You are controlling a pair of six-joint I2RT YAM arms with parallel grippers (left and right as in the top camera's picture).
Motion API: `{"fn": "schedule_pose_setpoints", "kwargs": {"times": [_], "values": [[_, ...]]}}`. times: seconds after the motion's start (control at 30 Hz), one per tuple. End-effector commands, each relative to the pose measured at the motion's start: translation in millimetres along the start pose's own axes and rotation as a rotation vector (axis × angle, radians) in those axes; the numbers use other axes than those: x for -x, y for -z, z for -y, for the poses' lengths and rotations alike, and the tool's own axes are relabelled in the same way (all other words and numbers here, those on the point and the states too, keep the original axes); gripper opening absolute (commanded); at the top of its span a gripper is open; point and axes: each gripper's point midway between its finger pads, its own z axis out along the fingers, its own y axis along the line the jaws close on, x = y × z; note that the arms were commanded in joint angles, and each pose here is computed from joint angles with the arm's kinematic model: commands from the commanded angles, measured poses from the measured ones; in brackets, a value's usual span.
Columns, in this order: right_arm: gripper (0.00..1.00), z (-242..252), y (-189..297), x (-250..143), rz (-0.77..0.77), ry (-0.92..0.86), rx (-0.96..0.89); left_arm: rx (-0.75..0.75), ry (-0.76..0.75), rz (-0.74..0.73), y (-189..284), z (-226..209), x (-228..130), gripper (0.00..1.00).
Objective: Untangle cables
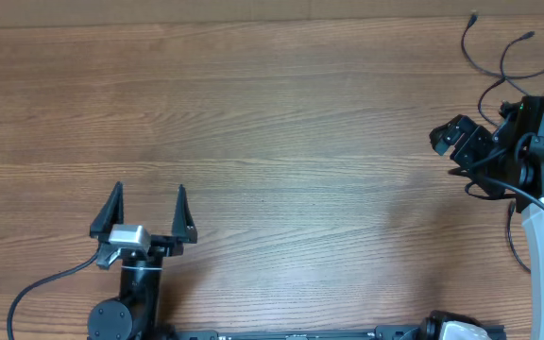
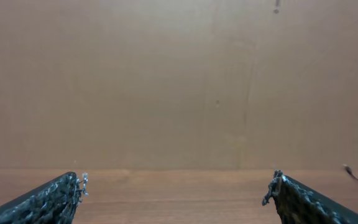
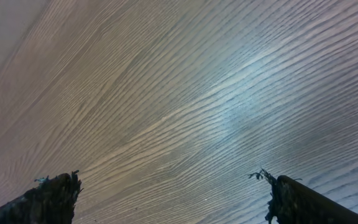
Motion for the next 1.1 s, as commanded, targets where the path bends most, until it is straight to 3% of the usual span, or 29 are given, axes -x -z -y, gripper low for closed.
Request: {"fn": "schedule_pose_setpoints", "kwargs": {"times": [0.0, 0.13, 0.27, 0.43, 0.57, 1.07], "values": [[1.00, -5, 3, 3, 0.008, 0.007, 0.015, 0.008, -0.013, 0.022, 0, -4, -8, 0.99], [1.00, -5, 3, 3, 0.008, 0.007, 0.015, -0.005, -0.019, 0.025, -1, -5, -25, 1.00], [1.00, -5, 3, 3, 0.008, 0.007, 0.015, 0.006, -0.026, -0.061, 0, -10, -47, 1.00], [1.00, -5, 3, 3, 0.008, 0.007, 0.015, 0.071, -0.034, -0.310, 12, -27, -107, 1.00], [1.00, -5, 3, 3, 0.008, 0.007, 0.015, 0.060, -0.108, -0.309, 11, -27, -106, 1.00], [1.00, -5, 3, 3, 0.008, 0.007, 0.015, 0.007, -0.157, -0.309, 11, -19, -106, 0.99]]}}
